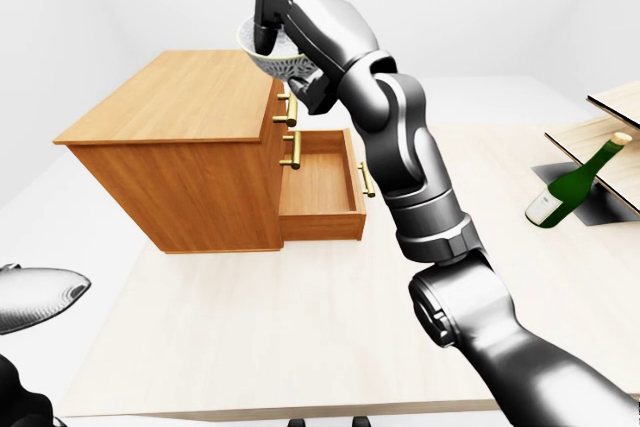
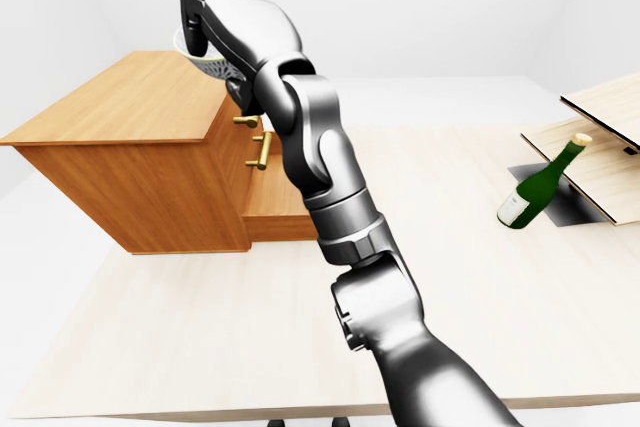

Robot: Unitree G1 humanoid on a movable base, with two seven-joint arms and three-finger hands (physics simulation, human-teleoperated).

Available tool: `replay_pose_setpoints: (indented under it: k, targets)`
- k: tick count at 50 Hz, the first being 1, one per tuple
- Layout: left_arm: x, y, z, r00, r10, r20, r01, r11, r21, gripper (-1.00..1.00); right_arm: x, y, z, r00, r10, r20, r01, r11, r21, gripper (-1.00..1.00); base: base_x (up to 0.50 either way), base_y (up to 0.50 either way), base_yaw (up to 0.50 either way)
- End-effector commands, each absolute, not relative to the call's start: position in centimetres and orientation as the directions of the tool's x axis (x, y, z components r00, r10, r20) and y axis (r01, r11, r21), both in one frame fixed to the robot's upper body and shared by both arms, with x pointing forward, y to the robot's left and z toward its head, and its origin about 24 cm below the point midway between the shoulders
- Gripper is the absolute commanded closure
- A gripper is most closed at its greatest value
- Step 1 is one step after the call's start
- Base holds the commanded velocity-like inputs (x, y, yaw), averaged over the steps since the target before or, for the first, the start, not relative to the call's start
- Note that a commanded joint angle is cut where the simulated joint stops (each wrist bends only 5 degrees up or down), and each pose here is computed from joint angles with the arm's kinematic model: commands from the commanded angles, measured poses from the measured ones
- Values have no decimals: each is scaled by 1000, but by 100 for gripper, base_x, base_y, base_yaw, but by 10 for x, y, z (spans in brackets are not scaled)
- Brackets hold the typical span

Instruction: Put the bowl on top of the cabinet.

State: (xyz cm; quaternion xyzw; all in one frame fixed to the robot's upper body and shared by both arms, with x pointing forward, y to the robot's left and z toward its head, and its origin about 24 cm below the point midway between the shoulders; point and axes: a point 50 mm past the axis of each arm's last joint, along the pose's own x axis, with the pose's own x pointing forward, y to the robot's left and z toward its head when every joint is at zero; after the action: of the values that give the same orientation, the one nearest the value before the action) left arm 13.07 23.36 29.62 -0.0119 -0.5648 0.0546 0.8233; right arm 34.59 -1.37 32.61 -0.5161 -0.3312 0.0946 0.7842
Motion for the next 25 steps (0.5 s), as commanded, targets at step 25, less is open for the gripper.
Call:
replay_pose_setpoints:
  k: [25]
  targets:
    - [130, 234, 297, 354, 108, 929, -65, 994, -91, -100, 350, 21, 324, 745, 522, 416, 144, 483, -864, 100, 0, 0, 0]
